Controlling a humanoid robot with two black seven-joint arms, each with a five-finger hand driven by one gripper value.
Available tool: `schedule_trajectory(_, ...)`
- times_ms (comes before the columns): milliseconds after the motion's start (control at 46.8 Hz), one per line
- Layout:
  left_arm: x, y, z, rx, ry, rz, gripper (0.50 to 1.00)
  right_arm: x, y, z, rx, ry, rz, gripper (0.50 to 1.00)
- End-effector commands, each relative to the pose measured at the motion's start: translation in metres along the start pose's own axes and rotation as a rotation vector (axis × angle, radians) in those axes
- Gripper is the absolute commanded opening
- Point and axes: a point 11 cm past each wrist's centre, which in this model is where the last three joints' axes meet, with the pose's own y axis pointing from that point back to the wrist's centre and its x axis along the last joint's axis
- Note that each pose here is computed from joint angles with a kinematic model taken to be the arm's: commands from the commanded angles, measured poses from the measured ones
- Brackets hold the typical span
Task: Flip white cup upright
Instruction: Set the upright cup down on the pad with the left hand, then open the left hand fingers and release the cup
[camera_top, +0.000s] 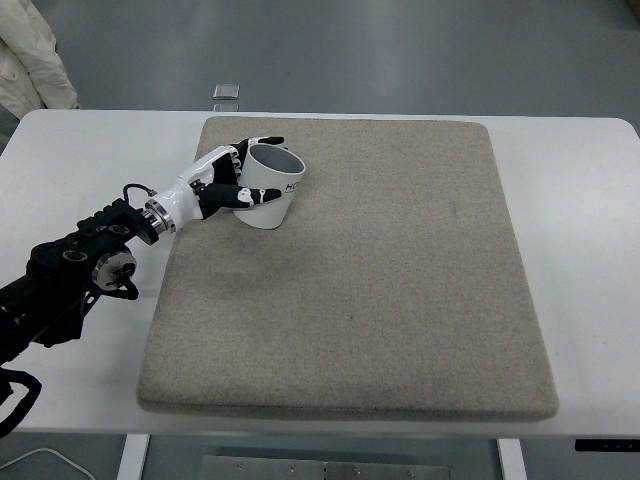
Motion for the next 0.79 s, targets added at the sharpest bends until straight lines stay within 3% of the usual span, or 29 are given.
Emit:
schedule_trajectory(0,0.001,0.0,0.0,0.0,0.0,0.001,0.966,0.0,0.0,0.0,0.0,0.001,0.0,0.93)
schedule_trajectory(149,-0.003,-0.001,0.001,-0.004,0.002,-0.012,0.994,-0.001,0.0,0.0,0.0,0.002,-0.002,0.93)
schedule_trajectory(769,-0.002,0.0,0.023,-0.053,0.007,-0.044,0.994,-0.002,0.0,0.0,0.0,0.002,-0.005,0.93)
